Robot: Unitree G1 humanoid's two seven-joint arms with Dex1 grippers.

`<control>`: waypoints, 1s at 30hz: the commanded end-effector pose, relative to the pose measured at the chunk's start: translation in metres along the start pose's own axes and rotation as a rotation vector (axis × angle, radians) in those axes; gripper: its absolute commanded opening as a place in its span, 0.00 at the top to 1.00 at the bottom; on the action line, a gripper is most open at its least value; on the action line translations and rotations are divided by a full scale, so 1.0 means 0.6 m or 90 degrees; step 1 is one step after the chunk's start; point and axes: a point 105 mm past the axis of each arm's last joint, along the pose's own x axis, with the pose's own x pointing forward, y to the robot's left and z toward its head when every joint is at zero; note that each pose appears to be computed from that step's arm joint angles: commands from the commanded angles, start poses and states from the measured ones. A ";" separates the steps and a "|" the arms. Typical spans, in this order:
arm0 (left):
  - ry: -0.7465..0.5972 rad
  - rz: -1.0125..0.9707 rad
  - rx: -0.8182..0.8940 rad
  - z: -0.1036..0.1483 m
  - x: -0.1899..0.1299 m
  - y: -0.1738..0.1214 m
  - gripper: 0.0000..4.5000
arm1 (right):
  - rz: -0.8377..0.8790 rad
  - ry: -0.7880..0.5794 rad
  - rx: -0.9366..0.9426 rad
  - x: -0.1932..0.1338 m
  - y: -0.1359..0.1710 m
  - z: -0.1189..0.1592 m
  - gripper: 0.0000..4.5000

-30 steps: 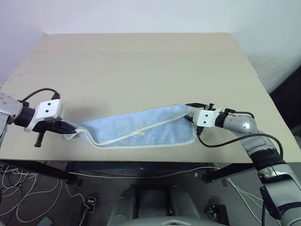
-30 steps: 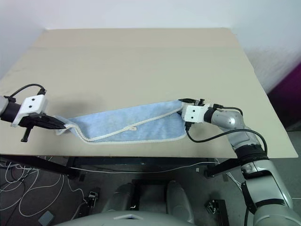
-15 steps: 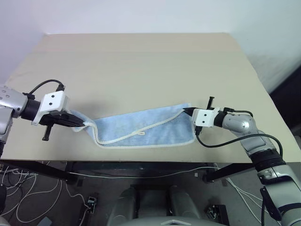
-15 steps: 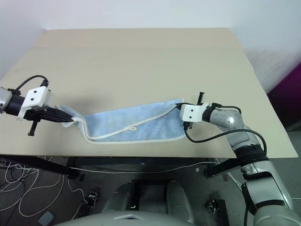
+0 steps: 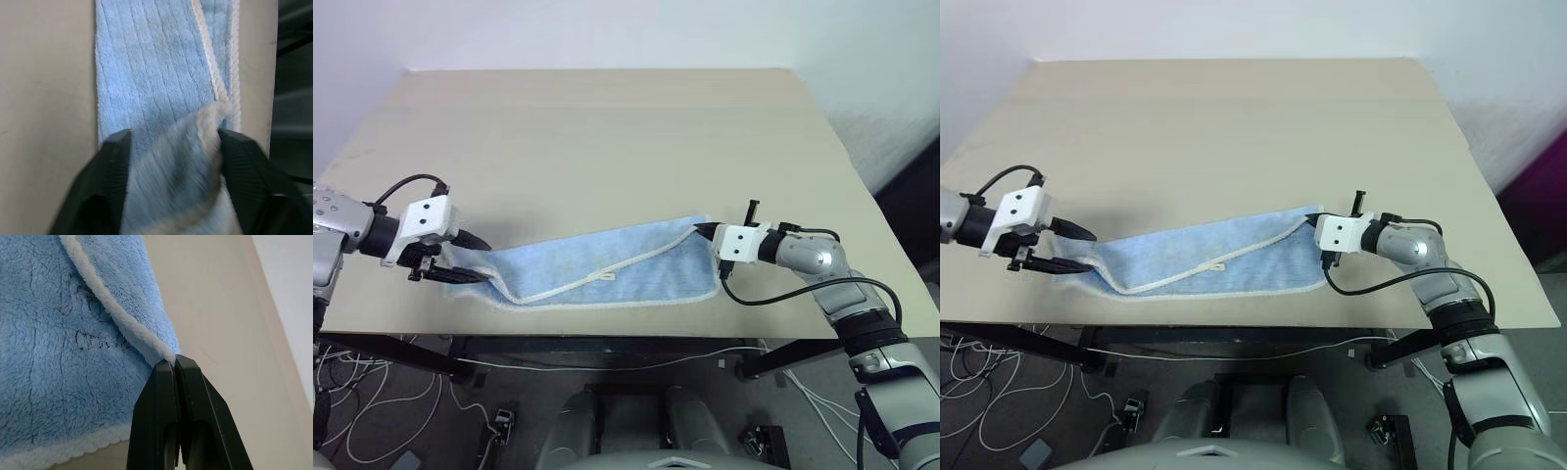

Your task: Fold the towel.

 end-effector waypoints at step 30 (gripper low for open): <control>0.167 -0.159 0.039 -0.055 -0.011 -0.075 0.29 | -0.019 -0.018 -0.021 -0.001 -0.027 0.016 1.00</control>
